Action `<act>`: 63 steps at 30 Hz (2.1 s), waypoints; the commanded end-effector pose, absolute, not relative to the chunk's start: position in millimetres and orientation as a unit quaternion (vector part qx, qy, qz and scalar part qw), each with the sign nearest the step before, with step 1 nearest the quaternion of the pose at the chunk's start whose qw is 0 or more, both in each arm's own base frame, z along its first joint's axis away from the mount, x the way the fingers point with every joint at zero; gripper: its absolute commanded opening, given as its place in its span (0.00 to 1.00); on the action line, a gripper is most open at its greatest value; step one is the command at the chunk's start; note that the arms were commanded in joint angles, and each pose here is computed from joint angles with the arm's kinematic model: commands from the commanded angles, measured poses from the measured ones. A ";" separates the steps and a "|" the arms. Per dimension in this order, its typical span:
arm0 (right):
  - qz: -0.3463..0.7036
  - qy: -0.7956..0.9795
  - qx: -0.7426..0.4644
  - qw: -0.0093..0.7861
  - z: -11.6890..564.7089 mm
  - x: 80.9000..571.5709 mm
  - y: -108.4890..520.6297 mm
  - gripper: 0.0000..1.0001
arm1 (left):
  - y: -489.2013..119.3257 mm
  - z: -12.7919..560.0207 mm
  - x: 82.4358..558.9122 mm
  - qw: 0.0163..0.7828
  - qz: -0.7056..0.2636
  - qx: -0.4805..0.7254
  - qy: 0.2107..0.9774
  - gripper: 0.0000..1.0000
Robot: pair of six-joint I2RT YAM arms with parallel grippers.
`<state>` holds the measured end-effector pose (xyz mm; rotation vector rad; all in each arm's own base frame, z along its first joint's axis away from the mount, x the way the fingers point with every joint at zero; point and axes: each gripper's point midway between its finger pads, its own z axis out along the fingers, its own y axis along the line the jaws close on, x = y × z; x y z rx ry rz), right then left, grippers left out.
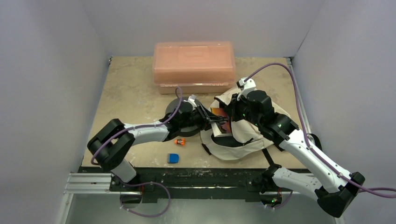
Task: Pack the student bag
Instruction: Place the book in the student bag.
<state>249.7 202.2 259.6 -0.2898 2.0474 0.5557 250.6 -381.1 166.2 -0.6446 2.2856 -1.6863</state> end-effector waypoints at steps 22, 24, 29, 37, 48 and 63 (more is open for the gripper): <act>0.255 0.800 -0.112 0.531 301.8 250.9 203.0 0.00 | -488.4 163.5 324.9 0.207 -0.558 -0.297 0.747 0.15; 0.248 0.801 -0.111 0.534 301.4 251.5 200.0 0.00 | -487.6 156.0 318.7 0.191 -0.545 -0.296 0.761 0.28; 0.230 0.802 -0.108 0.540 298.5 253.0 192.6 0.00 | -478.9 144.8 298.8 0.162 -0.489 -0.282 0.809 0.48; 0.223 0.805 -0.104 0.540 293.5 253.3 189.6 0.00 | -467.7 153.7 277.3 0.126 -0.453 -0.271 0.840 0.78; 0.215 0.809 -0.100 0.538 292.0 254.1 186.7 0.00 | -455.6 161.5 256.5 0.123 -0.443 -0.212 0.862 0.83; 0.187 0.817 -0.058 0.543 274.9 249.7 164.2 0.00 | -361.4 201.8 219.4 0.336 -0.452 0.010 0.826 0.78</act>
